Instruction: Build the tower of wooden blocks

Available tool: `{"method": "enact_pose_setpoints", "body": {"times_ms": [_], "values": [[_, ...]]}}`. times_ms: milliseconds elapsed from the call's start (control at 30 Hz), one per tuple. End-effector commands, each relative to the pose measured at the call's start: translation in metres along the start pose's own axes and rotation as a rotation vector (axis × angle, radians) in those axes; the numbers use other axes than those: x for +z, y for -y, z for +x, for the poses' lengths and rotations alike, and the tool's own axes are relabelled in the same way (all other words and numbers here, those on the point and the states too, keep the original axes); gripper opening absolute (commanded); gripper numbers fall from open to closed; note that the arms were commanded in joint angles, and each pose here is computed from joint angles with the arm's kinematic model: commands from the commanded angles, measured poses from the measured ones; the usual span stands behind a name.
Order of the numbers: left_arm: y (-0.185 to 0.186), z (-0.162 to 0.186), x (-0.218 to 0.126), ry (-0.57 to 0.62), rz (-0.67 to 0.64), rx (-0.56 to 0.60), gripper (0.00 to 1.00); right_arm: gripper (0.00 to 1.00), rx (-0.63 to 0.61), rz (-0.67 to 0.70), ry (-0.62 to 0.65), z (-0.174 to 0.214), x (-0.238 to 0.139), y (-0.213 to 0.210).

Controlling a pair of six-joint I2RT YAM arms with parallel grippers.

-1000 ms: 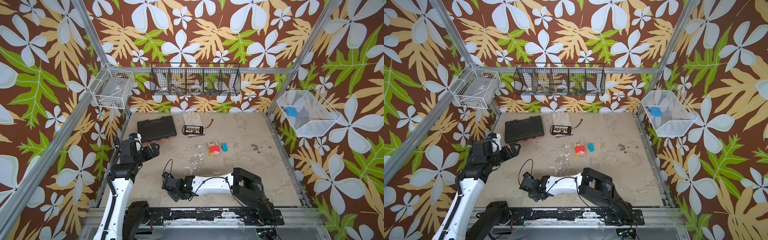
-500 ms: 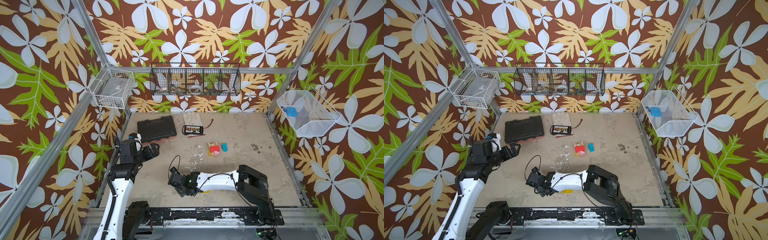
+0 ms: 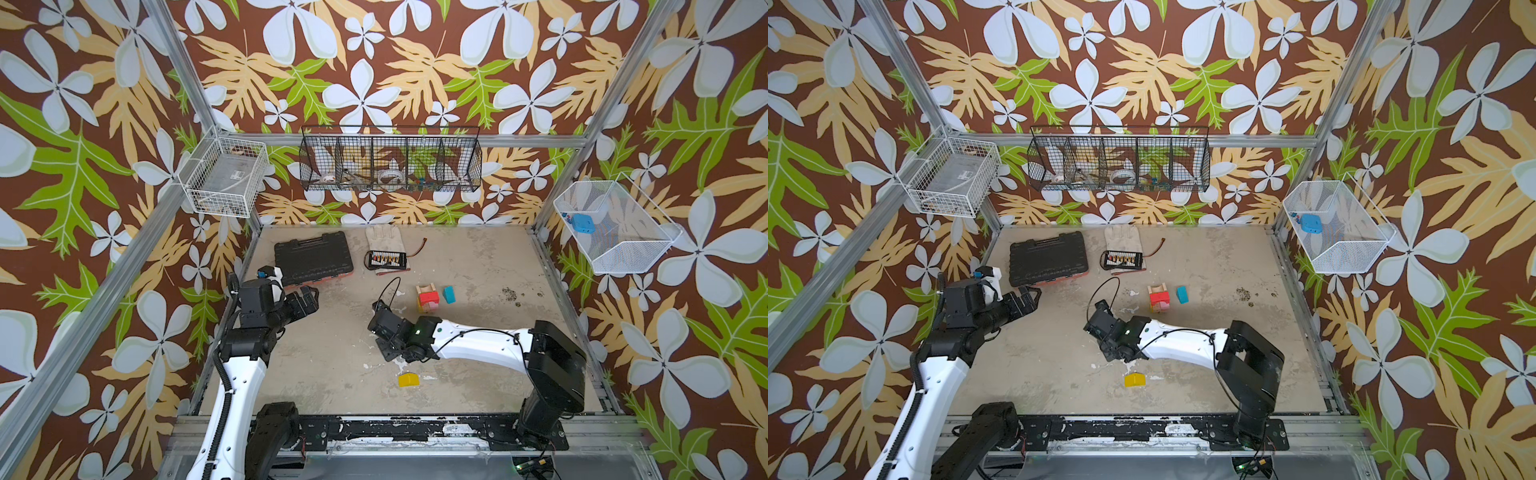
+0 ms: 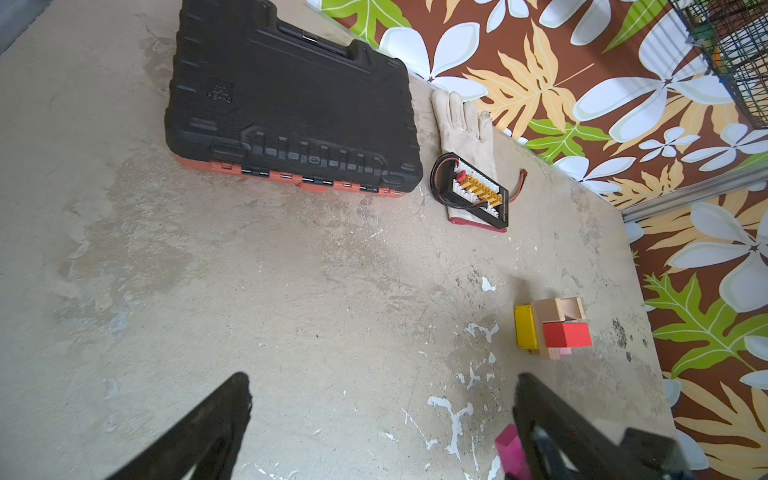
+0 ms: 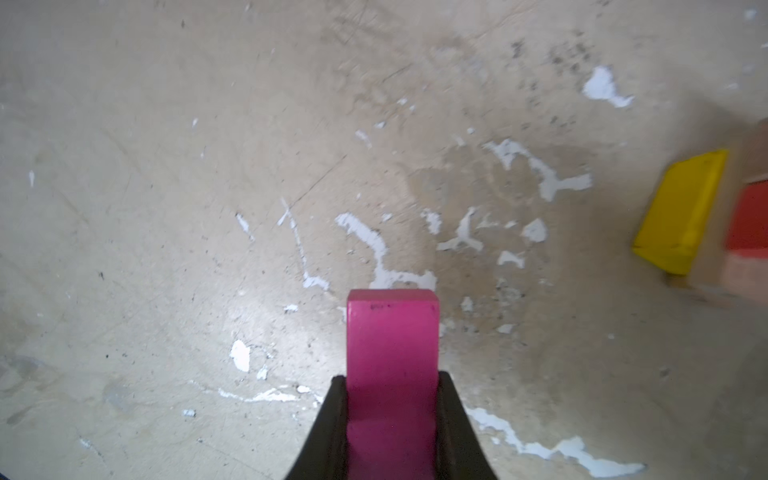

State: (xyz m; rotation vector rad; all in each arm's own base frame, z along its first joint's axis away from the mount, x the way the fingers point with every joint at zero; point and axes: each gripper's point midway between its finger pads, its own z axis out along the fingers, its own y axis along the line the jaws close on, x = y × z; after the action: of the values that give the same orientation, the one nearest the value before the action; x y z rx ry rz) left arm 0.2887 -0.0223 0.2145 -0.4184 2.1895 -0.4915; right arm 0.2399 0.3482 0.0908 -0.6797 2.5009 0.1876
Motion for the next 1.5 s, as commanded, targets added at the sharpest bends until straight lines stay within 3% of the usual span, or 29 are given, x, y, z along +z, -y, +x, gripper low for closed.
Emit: {"method": "enact_pose_setpoints", "body": {"times_ms": [0,233,433,700,1067,1233,1467], "values": [[0.000,-0.003,-0.001,0.010,-0.002,0.004,1.00,0.19,0.006,0.035,0.030,-0.007,-0.012,0.017],[0.000,-0.003,0.000,0.008,-0.001,0.003,1.00,0.18,-0.137,-0.071,-0.027,0.010,0.009,-0.005],[0.000,-0.003,-0.001,0.011,-0.003,0.004,1.00,0.18,-0.198,-0.001,-0.136,0.039,0.051,0.001],[0.000,-0.003,-0.001,0.010,-0.002,0.004,1.00,0.60,-0.184,0.082,-0.136,0.046,0.051,0.019],[0.000,-0.004,-0.002,0.017,-0.003,0.005,1.00,0.64,-0.101,0.182,-0.139,0.057,0.042,0.058],[0.001,-0.004,-0.002,0.017,-0.002,0.005,1.00,0.65,-0.034,0.149,-0.136,0.054,0.040,0.064],[0.001,-0.003,-0.002,0.014,-0.001,0.005,1.00,0.89,0.027,-0.027,-0.068,0.038,0.028,0.028]]}}
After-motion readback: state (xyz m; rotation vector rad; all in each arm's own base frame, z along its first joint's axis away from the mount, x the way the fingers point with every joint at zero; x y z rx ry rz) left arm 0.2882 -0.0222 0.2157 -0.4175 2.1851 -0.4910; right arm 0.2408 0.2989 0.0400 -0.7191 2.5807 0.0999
